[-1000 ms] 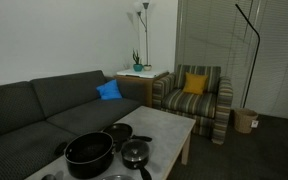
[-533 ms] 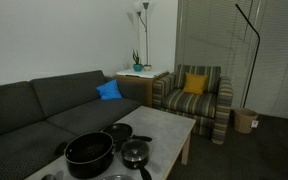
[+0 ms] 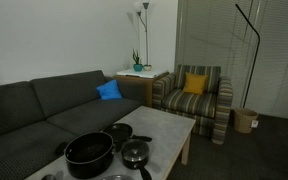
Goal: Use the big spoon to stir the big pot
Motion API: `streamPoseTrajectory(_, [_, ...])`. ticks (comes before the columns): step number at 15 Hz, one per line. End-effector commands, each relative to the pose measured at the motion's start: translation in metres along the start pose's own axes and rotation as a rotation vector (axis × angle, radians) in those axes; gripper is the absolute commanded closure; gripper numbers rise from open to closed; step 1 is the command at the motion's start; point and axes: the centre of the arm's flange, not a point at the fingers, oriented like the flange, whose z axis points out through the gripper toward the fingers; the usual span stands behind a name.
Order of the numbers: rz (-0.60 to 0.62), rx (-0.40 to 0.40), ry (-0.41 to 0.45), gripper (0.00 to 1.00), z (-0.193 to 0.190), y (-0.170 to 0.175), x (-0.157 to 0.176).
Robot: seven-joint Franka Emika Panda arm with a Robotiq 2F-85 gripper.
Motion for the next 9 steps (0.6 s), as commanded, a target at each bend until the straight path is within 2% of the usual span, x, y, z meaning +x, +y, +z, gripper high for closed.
streamPoseTrajectory(1, [-0.077, -0.029, -0.013, 0.00, 0.021, -0.010, 0.034])
streamPoseTrajectory(4, [-0.121, -0.026, -0.024, 0.00, 0.043, -0.021, 0.057])
streamPoseTrajectory(5, [-0.084, -0.017, -0.008, 0.00, 0.025, -0.013, 0.028])
streamPoseTrajectory(9, [-0.097, -0.014, -0.032, 0.00, 0.042, -0.019, 0.045])
